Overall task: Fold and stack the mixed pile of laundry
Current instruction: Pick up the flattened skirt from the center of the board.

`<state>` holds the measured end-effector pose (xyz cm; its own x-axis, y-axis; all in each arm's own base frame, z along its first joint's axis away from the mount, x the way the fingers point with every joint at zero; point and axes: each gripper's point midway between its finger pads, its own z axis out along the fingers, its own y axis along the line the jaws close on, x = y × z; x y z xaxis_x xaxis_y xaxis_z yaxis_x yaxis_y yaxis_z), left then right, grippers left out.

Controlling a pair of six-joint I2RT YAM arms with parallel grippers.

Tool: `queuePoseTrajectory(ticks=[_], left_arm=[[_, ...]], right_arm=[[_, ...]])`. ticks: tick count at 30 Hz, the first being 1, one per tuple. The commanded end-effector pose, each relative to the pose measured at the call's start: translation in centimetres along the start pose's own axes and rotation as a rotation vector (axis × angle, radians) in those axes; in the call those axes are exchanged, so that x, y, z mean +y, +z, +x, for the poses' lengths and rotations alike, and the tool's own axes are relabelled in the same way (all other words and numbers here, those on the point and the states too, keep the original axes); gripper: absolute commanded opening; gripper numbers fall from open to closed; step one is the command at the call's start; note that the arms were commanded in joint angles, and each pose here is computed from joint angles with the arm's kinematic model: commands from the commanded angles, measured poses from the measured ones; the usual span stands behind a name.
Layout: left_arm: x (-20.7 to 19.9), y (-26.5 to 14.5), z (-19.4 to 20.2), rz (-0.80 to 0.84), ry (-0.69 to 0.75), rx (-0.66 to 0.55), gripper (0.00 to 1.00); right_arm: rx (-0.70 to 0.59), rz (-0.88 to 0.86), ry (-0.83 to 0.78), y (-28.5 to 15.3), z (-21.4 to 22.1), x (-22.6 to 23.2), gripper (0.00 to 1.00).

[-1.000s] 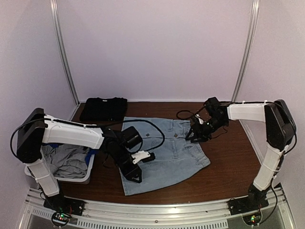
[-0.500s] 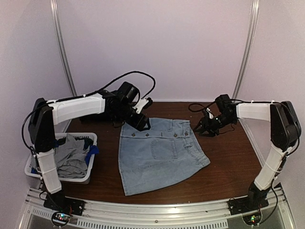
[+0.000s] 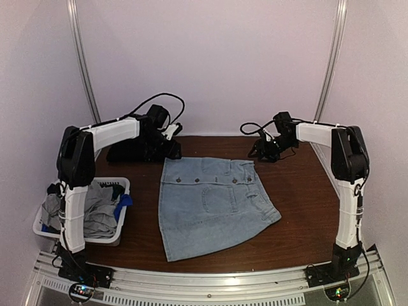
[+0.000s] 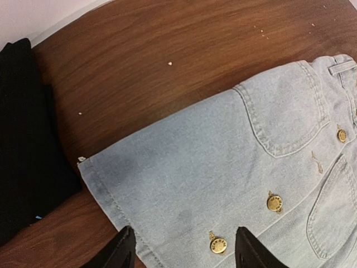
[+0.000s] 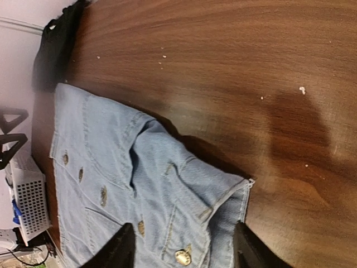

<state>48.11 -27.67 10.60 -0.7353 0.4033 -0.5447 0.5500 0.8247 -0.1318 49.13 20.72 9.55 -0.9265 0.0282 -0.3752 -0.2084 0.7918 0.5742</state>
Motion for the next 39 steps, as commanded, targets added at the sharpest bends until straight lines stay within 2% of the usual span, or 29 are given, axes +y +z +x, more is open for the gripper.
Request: queuePoseTrajectory(ticks=[1,4,7,9,10,13,17,21,24,27,28,30,31,34,39], left_arm=[[-1.5,1.4,1.0,0.032,0.044,0.042,0.62],[-0.8,2.0,1.3,0.002,0.053,0.046,0.63],[-0.5,2.5,0.8,0.0,0.054,0.043,0.63],[-0.5,2.9,0.8,0.009,0.059,0.051,0.63],[-0.5,3.1,0.9,0.011,0.064,0.058,0.63],[-0.4,3.2,1.3,0.004,0.074,0.071,0.62],[-0.9,2.5,1.8,0.029,0.096,0.077,0.62],[-2.8,1.4,3.3,0.134,0.144,0.099,0.55],[-4.6,1.3,6.0,0.196,0.183,0.139,0.48],[-7.6,1.0,10.1,0.29,0.254,0.21,0.44],[-8.5,0.4,10.7,0.327,0.266,0.208,0.43],[-9.2,-1.0,10.3,0.369,0.254,0.158,0.43],[-9.2,-1.6,9.4,0.377,0.246,0.117,0.44],[-6.9,-2.6,5.7,0.333,0.191,0.009,0.49],[-3.0,-0.5,-0.1,0.292,0.108,-0.088,0.58]], right_arm=[[0.027,0.076,-0.035,1.8,-0.7,-1.8,0.68],[0.046,0.117,-0.071,3.2,-0.8,-3.0,0.7],[0.099,0.157,-0.099,4.8,0.2,-4.3,0.67],[0.147,0.186,-0.118,5.6,1.3,-4.9,0.6],[0.174,0.209,-0.13,6.0,2.1,-5.2,0.52],[0.254,0.255,-0.158,6.4,4.7,-5.5,0.39],[0.29,0.236,-0.139,5.4,8.1,-5.0,0.17],[0.313,0.203,-0.091,2.9,12.2,-4.2,0.06],[0.317,0.129,-0.054,0.8,14.6,-2.3,0.0],[0.321,0.078,-0.047,-0.5,16.5,-1.2,0.03],[0.323,0.09,-0.053,-0.9,16.8,-1.3,0.09],[0.3,0.123,-0.067,-1.5,16.1,-1.7,0.37],[0.282,0.139,-0.065,-1.7,15.5,-2.1,0.43],[0.229,0.14,-0.045,-2.2,13.1,-2.4,0.5],[0.224,0.124,-0.071,-1.9,11.7,-2.0,0.53]])
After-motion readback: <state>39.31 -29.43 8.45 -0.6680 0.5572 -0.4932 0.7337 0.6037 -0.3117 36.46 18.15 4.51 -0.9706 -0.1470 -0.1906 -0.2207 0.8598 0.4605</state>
